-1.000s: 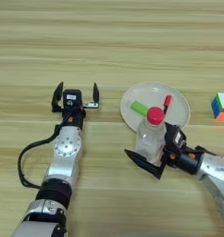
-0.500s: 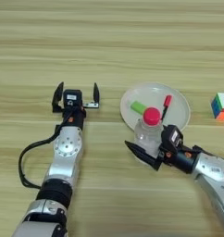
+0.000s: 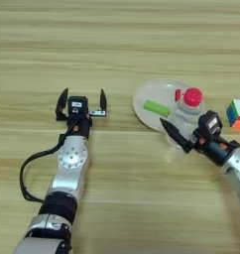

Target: Move the objects on the table

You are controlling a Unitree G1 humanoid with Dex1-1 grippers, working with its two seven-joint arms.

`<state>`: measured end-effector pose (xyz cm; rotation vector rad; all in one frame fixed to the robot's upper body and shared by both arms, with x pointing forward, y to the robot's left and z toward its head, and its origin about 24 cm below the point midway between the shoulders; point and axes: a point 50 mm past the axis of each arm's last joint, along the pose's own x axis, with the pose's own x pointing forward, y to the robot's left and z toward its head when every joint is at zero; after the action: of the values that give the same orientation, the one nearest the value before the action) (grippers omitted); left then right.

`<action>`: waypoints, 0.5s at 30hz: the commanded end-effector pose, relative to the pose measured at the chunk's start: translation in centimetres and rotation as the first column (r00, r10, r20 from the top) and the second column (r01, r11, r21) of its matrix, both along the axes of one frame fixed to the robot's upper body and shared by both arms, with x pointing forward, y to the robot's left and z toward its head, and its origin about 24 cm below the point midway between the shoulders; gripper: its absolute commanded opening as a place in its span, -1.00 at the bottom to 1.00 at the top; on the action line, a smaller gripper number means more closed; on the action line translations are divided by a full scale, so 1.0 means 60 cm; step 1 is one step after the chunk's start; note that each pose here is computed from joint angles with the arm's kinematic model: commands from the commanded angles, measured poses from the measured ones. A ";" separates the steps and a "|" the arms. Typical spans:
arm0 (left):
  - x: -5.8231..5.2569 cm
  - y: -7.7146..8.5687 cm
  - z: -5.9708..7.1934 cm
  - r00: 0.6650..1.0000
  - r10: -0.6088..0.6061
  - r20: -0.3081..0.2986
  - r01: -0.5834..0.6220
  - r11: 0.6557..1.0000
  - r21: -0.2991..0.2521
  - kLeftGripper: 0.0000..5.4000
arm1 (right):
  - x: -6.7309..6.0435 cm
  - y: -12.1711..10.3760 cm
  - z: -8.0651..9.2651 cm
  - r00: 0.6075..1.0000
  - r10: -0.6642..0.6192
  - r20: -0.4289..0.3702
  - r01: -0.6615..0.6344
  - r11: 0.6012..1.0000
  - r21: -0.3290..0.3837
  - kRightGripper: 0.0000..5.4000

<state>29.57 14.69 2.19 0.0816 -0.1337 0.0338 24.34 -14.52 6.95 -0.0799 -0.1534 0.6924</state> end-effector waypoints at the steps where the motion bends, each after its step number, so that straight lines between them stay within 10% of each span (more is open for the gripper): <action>1: -0.005 0.001 -0.006 1.000 0.004 -0.013 -0.004 1.000 0.011 1.00 | 0.007 -0.010 0.032 0.998 -0.023 0.051 0.022 0.999 0.027 0.20; 15: -0.005 0.001 -0.005 1.000 0.005 -0.011 -0.005 1.000 0.013 1.00 | 0.049 -0.137 0.095 0.880 -0.449 0.153 0.450 0.892 0.030 0.20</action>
<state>29.47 14.63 2.07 0.0903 -0.1302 0.0326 26.64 -21.65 11.33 -0.1539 -0.2361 0.2888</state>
